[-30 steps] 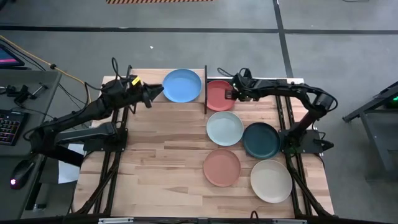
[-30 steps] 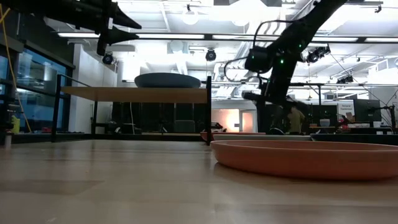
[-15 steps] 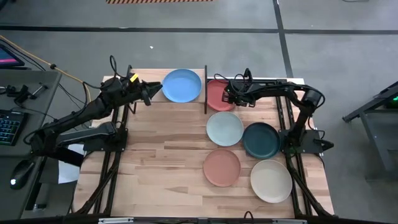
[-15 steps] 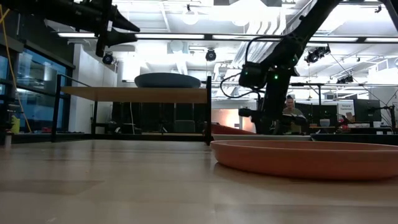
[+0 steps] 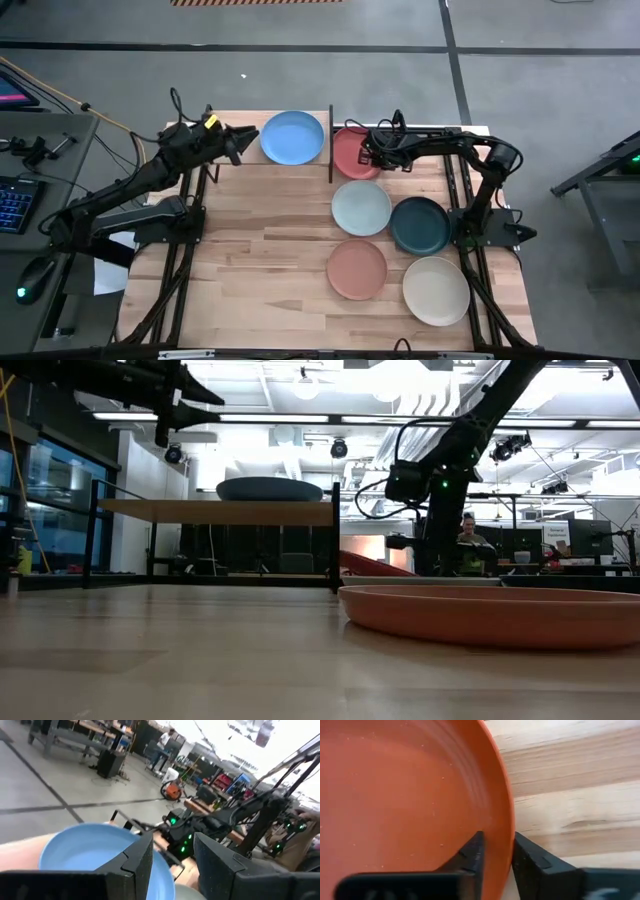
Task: Place and stack plates onto a shelf
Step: Stack the orange plate on top of the light blue plate on the shelf
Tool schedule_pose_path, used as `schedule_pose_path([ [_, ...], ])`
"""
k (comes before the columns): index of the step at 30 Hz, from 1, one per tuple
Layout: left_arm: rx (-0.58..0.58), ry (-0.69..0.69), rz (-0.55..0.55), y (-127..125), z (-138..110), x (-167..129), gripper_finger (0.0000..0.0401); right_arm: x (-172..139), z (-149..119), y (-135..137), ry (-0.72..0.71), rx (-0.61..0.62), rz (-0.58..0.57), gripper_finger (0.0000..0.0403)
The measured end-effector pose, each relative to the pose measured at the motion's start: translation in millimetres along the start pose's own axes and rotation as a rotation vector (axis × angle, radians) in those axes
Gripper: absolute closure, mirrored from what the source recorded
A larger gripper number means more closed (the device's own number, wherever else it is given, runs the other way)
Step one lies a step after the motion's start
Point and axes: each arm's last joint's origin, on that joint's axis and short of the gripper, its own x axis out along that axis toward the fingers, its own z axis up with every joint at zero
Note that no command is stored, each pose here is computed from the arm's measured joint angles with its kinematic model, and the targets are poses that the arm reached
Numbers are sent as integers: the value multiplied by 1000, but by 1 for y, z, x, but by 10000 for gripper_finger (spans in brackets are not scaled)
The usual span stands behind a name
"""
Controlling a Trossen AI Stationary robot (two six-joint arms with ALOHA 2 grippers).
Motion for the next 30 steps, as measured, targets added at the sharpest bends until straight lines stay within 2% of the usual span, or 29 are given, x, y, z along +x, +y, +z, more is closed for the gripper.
schedule_pose_path([
  [4,1,-55,-16,-2,5,0,268,0,1,-1,-21,-48,-20,394],
  [8,3,-92,-3,-3,8,0,268,-8,3,-5,-34,-112,-44,394],
  [12,11,-107,6,-5,13,-1,268,-35,10,-19,-80,-198,-113,401],
  [16,44,-136,-7,-11,23,-2,268,-80,28,-35,-192,-214,-95,402],
  [20,80,-165,-23,-17,33,-4,268,-129,43,-54,-325,-160,12,402],
  [24,127,-163,-28,-19,36,-5,268,-166,50,-67,-413,-93,177,402],
  [30,133,-88,25,-14,29,-4,268,-197,49,-55,-499,-39,476,402],
])
